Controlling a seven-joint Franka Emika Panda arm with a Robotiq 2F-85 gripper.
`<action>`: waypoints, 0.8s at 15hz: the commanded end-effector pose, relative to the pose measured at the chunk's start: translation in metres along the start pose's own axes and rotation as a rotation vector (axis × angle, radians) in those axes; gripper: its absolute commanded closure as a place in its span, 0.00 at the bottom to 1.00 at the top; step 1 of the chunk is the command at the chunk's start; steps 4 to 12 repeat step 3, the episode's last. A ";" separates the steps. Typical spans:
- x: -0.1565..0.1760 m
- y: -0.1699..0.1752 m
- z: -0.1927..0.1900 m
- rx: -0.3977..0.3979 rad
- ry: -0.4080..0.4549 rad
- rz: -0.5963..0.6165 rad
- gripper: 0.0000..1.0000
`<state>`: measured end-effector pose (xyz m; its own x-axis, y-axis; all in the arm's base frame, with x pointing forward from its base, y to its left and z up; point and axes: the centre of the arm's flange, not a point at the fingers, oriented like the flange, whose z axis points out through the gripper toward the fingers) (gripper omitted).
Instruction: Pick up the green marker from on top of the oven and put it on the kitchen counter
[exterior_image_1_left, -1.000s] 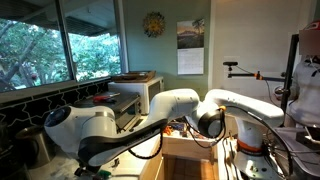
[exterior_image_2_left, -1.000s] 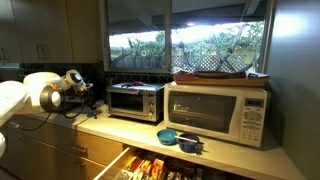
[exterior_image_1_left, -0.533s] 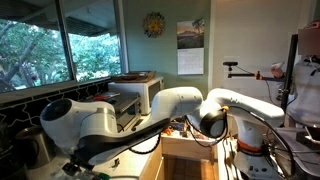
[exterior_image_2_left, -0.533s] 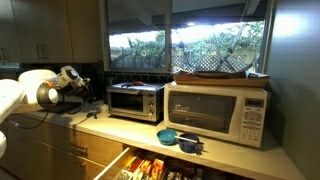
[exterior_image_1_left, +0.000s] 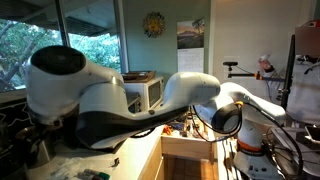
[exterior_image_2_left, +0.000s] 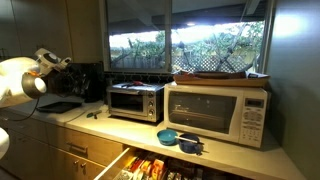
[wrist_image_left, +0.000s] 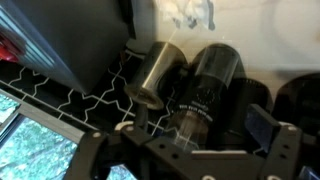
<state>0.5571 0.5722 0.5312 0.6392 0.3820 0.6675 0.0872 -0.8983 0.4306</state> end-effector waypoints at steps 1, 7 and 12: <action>-0.021 0.038 -0.027 0.005 0.173 0.110 0.00; 0.024 0.015 -0.024 0.014 0.147 0.083 0.00; 0.024 0.015 -0.024 0.014 0.147 0.083 0.00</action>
